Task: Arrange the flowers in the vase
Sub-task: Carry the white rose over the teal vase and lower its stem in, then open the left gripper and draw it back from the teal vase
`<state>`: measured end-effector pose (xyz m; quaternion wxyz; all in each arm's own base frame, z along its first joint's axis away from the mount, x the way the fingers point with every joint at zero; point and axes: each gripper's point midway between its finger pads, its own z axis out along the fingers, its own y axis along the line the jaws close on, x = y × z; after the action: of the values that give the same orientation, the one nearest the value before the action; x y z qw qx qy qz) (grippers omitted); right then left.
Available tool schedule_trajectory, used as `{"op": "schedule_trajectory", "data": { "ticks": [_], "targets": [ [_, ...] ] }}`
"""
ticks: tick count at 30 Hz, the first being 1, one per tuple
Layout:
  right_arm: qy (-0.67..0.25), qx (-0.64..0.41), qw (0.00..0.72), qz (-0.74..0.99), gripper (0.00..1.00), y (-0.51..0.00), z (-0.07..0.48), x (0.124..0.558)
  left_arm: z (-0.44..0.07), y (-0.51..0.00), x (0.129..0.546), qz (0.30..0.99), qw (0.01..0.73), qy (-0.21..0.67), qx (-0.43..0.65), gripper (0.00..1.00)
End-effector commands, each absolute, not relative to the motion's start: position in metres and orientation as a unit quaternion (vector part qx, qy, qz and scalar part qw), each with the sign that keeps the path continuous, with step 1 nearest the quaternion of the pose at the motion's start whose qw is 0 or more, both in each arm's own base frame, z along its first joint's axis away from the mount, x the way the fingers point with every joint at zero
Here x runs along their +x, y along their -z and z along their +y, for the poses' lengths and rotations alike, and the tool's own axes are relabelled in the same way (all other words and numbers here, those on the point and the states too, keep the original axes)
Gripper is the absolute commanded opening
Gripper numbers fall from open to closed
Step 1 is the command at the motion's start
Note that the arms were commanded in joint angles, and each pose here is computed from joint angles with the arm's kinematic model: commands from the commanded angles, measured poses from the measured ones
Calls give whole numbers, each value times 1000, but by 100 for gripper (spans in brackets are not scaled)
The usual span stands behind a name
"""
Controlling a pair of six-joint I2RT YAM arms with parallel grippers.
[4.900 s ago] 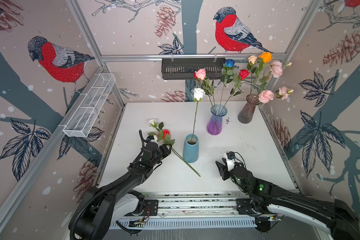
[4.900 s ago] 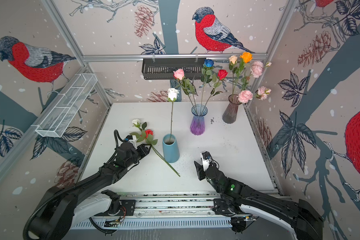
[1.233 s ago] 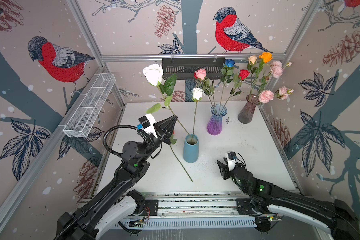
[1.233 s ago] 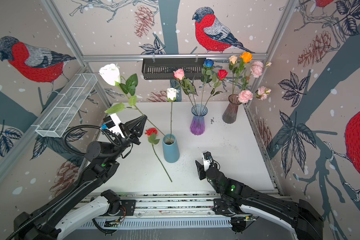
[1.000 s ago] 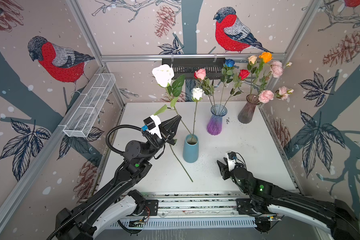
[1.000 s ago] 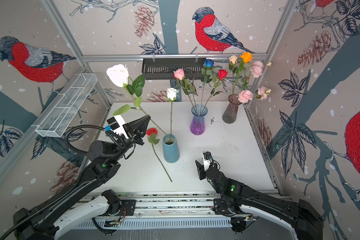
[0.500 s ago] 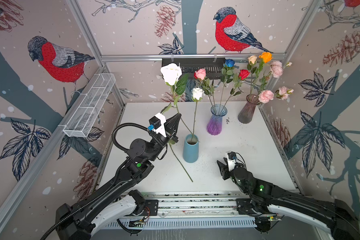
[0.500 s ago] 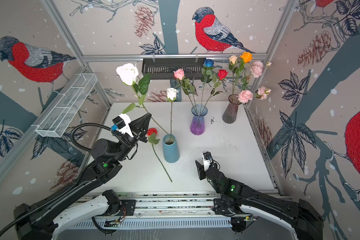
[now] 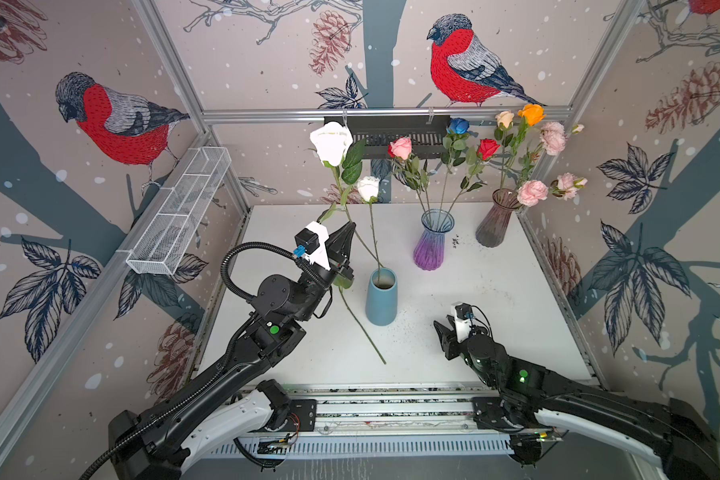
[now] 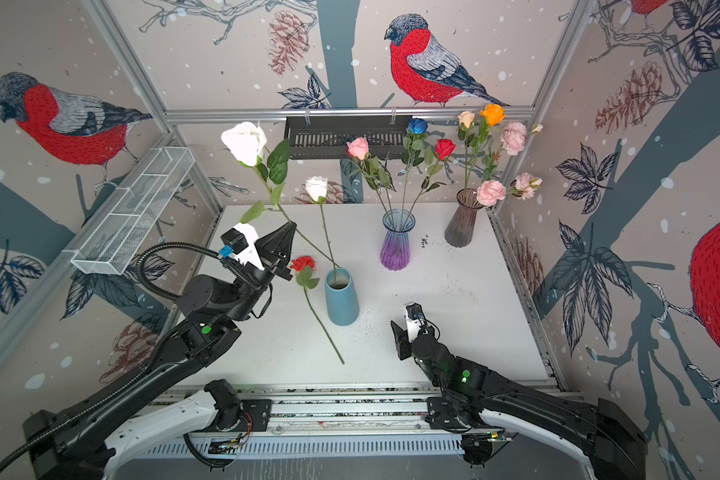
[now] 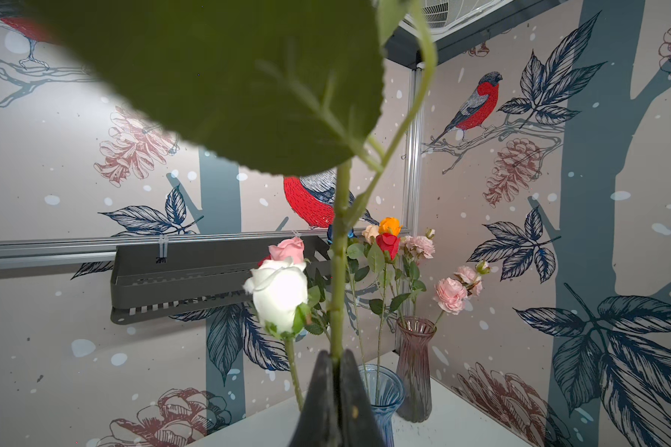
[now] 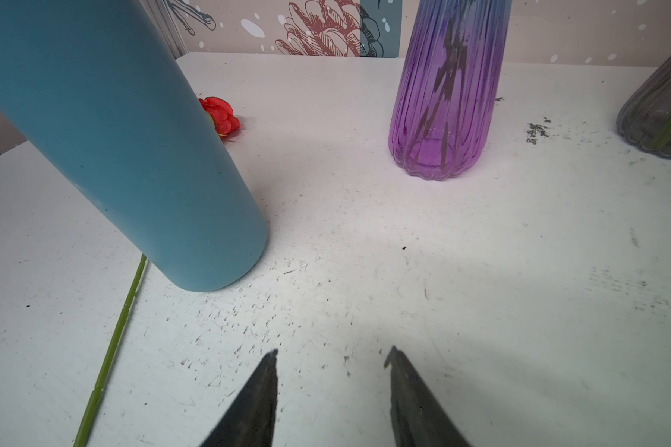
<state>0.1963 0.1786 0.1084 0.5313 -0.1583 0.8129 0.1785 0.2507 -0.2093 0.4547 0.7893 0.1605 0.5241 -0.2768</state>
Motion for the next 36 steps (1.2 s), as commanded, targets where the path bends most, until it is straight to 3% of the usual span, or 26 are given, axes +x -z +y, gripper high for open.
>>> {"op": "schedule_trajectory", "data": {
  "ticks": [1,16,24,36],
  "targets": [
    [-184,-148,540,808,47,-115,179,199,-210,-462,247,514,793,286,160,0],
    [-184,-149,540,808,47,-115,180,198,-219,-491,219,463,788,358,190,0],
    [-185,-150,540,807,47,-115,180,198,-219,-480,228,490,779,342,188,0],
    [-185,-148,542,807,47,-116,179,198,-230,-422,255,553,739,356,149,0]
  ]
}}
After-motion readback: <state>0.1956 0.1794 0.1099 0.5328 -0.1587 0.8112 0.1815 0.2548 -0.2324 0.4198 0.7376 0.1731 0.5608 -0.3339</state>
